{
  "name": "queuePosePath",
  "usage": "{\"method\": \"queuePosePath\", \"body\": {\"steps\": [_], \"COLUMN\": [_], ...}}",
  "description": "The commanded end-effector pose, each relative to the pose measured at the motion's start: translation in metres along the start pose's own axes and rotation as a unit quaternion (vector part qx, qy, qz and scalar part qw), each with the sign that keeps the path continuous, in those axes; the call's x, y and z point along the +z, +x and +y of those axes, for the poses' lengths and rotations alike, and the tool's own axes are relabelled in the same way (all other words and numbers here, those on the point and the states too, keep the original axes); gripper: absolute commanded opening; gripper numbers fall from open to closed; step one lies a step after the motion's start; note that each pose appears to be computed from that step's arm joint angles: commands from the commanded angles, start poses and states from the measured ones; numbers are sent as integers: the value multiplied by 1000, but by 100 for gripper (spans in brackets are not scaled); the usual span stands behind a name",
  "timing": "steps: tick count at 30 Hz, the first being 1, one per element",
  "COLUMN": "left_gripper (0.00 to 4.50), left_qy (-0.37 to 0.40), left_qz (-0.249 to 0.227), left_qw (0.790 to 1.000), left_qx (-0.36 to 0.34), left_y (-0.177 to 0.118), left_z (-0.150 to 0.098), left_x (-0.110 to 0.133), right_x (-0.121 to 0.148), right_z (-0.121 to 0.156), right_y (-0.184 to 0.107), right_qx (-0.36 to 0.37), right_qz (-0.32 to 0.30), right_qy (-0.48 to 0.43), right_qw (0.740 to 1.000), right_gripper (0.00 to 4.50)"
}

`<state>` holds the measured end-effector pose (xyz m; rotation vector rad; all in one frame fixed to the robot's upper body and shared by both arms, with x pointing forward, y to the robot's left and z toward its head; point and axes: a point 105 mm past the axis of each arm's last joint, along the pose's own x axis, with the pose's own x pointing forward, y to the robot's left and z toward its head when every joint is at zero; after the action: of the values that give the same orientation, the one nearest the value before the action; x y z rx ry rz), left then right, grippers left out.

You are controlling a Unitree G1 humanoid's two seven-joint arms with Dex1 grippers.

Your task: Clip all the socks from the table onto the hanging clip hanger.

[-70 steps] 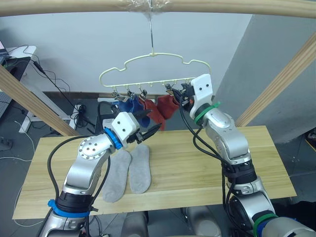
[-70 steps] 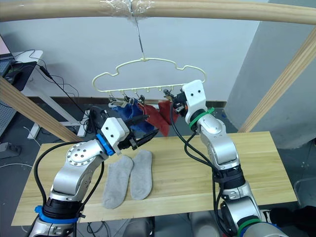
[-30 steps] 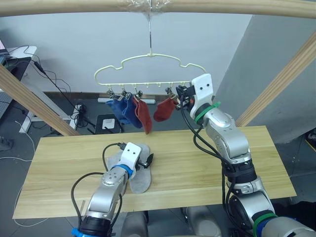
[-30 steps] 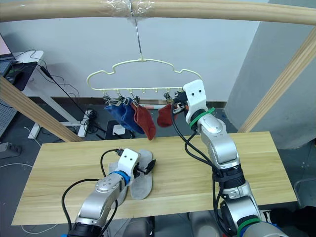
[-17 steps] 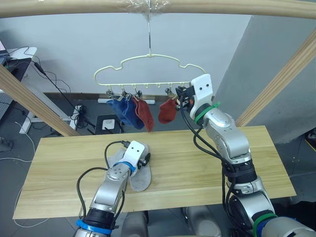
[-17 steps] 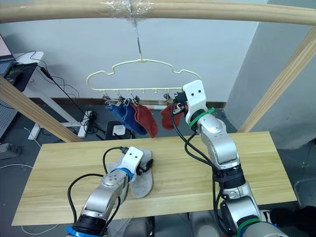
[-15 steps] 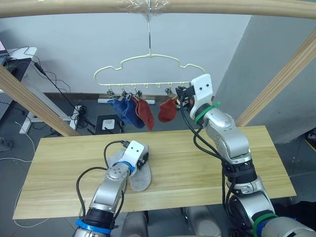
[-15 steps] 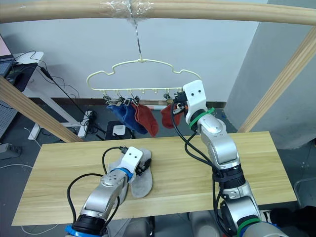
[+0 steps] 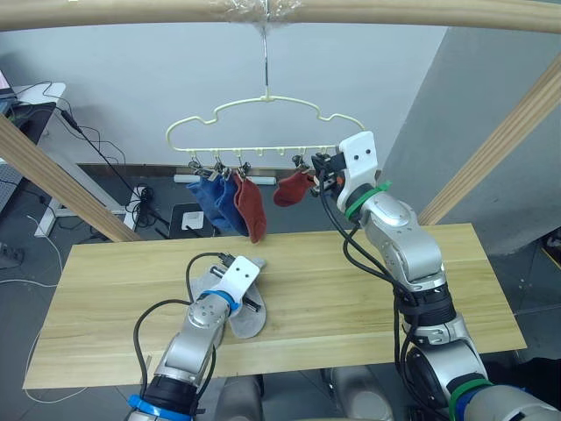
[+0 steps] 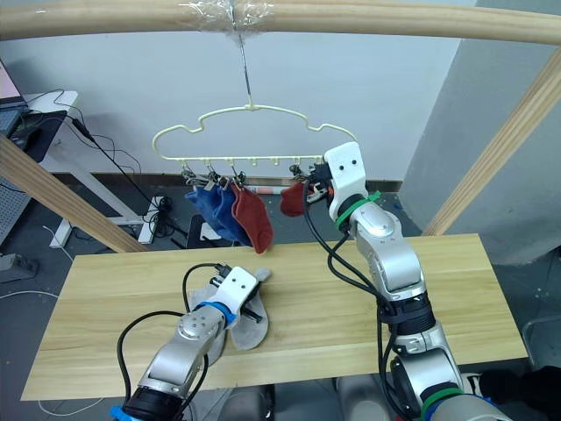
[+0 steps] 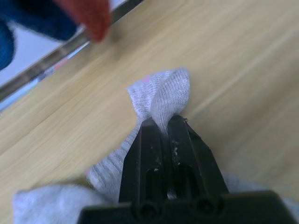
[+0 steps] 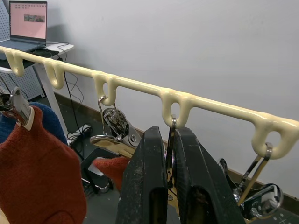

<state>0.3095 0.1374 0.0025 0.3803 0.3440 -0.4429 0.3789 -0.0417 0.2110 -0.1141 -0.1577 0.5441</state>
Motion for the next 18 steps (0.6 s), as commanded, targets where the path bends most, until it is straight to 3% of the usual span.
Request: {"method": "queuePosePath", "body": {"steps": [1,8,14,18], "left_gripper": [1,1,1,1], "left_qy": [69,182,219,223], "left_qz": [-110,-286,-335,-348], "left_qw": [991,939,915,910], "left_qx": [-41,-56,-46,-41], "left_y": [-6,-14,-1,6], "left_z": [-17,-34,-32,-30], "left_x": [39,108,142,154], "right_x": [15,18,19,19], "right_z": [4,2,3,3], "right_y": [-1,-1,-2,-2], "right_qx": [9,7,9,10], "right_qz": [-26,-29,-31,-30], "right_qy": [-5,-5,0,2], "right_qw": [1000,1000,999,999], "right_gripper": [0,0,0,0]}}
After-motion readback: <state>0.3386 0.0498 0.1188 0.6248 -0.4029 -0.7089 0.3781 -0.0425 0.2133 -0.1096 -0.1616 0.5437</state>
